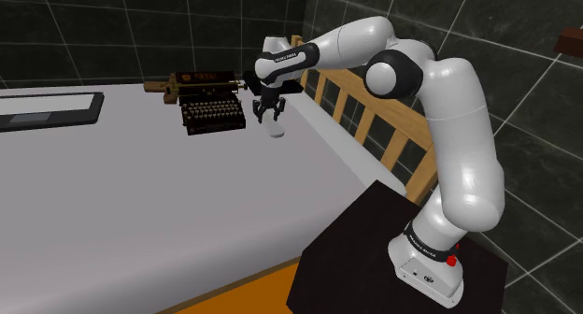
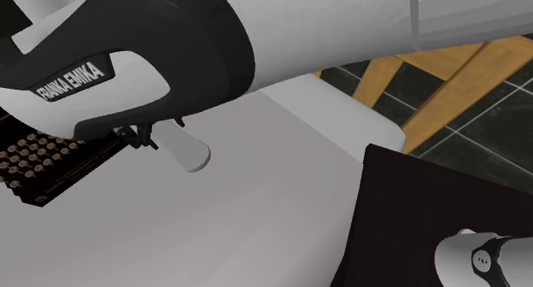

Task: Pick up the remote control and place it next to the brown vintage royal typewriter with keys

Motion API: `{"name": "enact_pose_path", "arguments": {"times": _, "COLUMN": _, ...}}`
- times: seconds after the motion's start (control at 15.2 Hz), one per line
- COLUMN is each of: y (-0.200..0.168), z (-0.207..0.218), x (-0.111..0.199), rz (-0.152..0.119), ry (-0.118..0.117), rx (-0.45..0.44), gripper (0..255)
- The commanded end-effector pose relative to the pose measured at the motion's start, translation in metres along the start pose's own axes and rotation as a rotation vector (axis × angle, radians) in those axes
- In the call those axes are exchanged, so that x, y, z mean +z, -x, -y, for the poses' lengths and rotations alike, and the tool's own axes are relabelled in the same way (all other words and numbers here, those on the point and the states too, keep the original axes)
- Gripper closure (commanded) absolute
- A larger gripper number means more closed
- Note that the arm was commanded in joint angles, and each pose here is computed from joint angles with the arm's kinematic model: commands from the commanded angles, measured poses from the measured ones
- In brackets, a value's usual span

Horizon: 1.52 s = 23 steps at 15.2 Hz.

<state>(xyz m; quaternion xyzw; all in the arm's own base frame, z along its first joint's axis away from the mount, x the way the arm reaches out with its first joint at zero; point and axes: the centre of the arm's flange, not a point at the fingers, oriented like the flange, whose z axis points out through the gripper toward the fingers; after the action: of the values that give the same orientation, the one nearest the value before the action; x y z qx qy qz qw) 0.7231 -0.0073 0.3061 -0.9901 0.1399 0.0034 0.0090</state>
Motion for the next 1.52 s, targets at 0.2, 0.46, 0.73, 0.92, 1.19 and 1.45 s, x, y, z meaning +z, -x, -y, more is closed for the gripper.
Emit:
{"name": "enact_pose_path", "arguments": {"times": 0.2, "y": -0.001, "z": -0.001, "x": 0.027, "rz": -0.001, "ry": -0.001, "rx": 0.0, "gripper": 255}}
{"name": "enact_pose_path", "arguments": {"times": 0.46, "y": -0.001, "z": -0.001, "x": 0.048, "rz": -0.001, "ry": 0.0, "rx": 0.0, "gripper": 255}}
{"name": "enact_pose_path", "arguments": {"times": 0.73, "y": -0.001, "z": -0.002, "x": 0.069, "rz": -0.001, "ry": -0.001, "rx": 0.0, "gripper": 255}}
{"name": "enact_pose_path", "arguments": {"times": 0.92, "y": -0.001, "z": -0.002, "x": 0.085, "rz": -0.001, "ry": 0.0, "rx": 0.0, "gripper": 255}}
{"name": "enact_pose_path", "arguments": {"times": 1.19, "y": -0.001, "z": -0.002, "x": 0.106, "rz": -0.001, "ry": -0.001, "rx": 0.0, "gripper": 255}}
{"name": "enact_pose_path", "arguments": {"times": 1.45, "y": -0.001, "z": -0.003, "x": 0.127, "rz": -0.001, "ry": 0.0, "rx": 0.0, "gripper": 255}}
